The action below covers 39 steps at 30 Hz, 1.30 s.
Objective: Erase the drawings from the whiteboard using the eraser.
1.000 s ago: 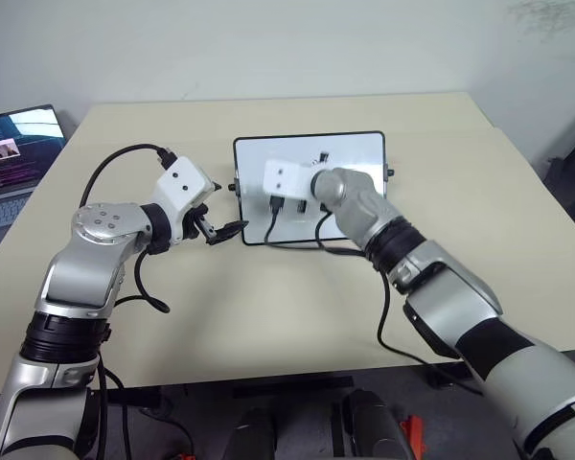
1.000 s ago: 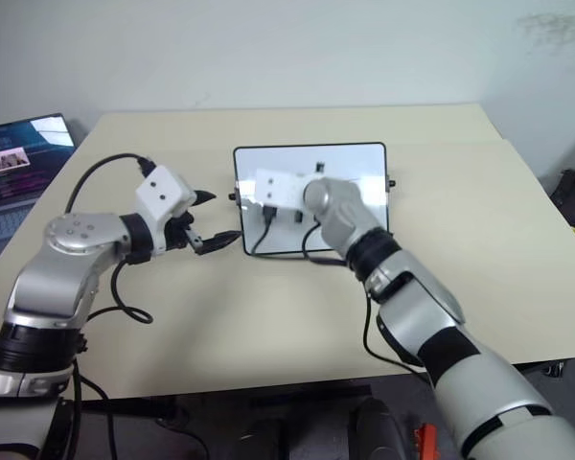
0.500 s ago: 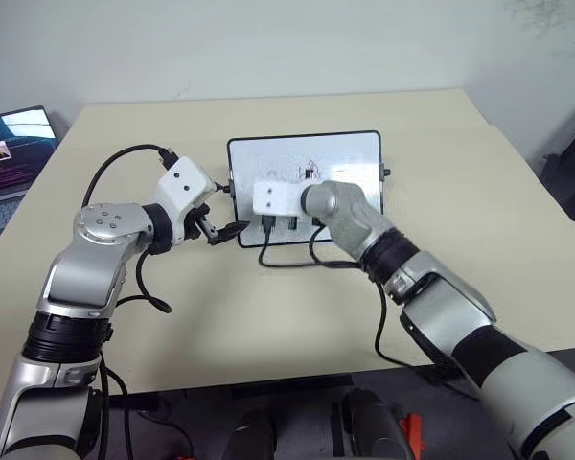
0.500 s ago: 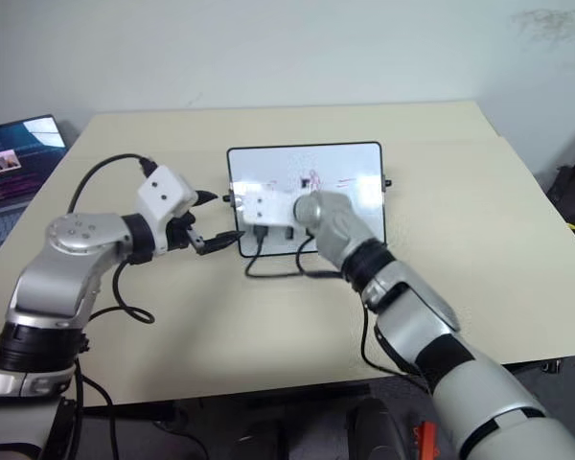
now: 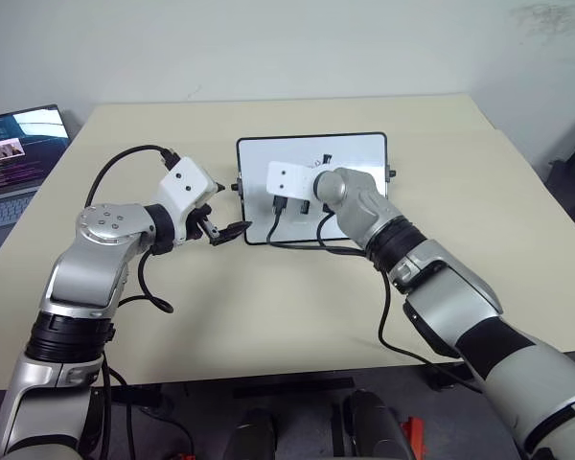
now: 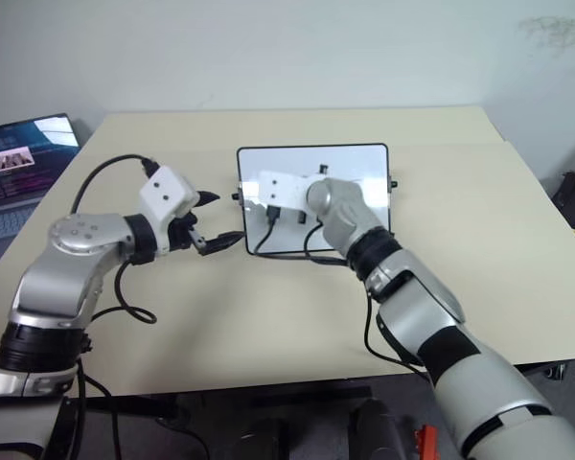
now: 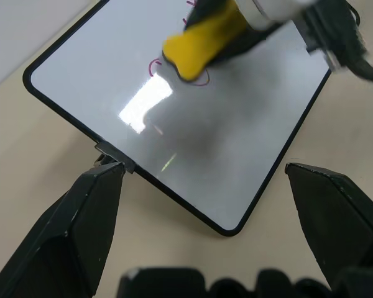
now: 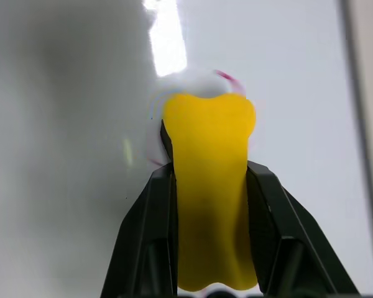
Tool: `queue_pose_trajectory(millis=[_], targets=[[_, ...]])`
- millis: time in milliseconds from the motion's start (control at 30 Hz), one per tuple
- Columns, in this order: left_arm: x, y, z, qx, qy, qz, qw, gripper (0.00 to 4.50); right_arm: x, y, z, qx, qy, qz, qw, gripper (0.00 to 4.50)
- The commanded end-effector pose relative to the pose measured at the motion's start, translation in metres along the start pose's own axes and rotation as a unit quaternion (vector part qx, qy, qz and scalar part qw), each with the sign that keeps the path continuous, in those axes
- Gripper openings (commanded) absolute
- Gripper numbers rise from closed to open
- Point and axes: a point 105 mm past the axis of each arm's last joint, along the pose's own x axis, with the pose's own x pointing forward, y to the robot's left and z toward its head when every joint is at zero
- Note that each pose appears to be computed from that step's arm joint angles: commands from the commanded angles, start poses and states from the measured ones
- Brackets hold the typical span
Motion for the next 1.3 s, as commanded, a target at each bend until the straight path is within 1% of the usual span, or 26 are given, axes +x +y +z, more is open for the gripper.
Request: queue_pose_trajectory(millis=[33,133,200,233,300,367,500,600,667,800,967,1100,1233,1300], targets=[[-0.002,0.001,0.018,0.022,-0.022,0.000,1.000,4.50,0.000,-0.009,-0.001,0.007,0.004,-0.016,1.000,1.09],[-0.001,0.000,0.018,0.021,-0.023,-0.001,1.000,4.50,0.000,-0.009,0.002,0.009,0.001,-0.019,1.000,1.09],[-0.002,0.001,0.018,0.021,-0.023,-0.001,1.000,4.50,0.001,-0.001,0.003,0.005,-0.001,-0.002,1.000,1.09],[-0.002,0.001,0.017,0.021,-0.022,-0.001,1.000,4.50,0.002,0.008,0.002,-0.005,0.001,0.019,1.000,1.09],[-0.002,0.001,0.017,0.021,-0.021,-0.001,1.000,4.50,0.002,0.029,-0.004,-0.027,0.007,0.067,0.997,1.09],[-0.002,0.001,0.017,0.021,-0.021,-0.001,1.000,4.50,0.001,0.042,-0.013,-0.039,0.017,0.096,0.994,1.09],[-0.002,0.001,0.017,0.020,-0.020,0.000,1.000,4.50,-0.001,0.052,-0.028,-0.048,0.040,0.110,0.992,1.09],[-0.003,0.002,0.016,0.020,-0.019,0.000,1.000,4.50,-0.001,0.047,-0.032,-0.042,0.045,0.099,0.993,1.09],[-0.002,0.002,0.016,0.021,-0.019,0.000,1.000,4.50,-0.001,0.036,-0.031,-0.029,0.044,0.075,0.996,1.09],[-0.002,0.002,0.017,0.022,-0.019,-0.001,1.000,4.50,-0.001,0.004,-0.027,0.005,0.041,0.004,0.999,1.09],[-0.002,0.001,0.017,0.023,-0.020,-0.001,1.000,4.50,-0.001,-0.010,-0.026,0.016,0.044,-0.027,0.999,1.09],[-0.001,0.000,0.017,0.022,-0.021,-0.003,1.000,4.50,0.000,-0.007,-0.025,0.011,0.043,-0.017,0.999,1.09],[-0.001,0.001,0.017,0.022,-0.020,-0.003,1.000,4.50,0.001,0.012,-0.018,-0.011,0.030,0.027,0.999,1.09],[-0.001,0.001,0.017,0.022,-0.021,-0.003,1.000,4.50,0.001,0.027,-0.017,-0.036,0.026,0.065,0.997,1.08]])
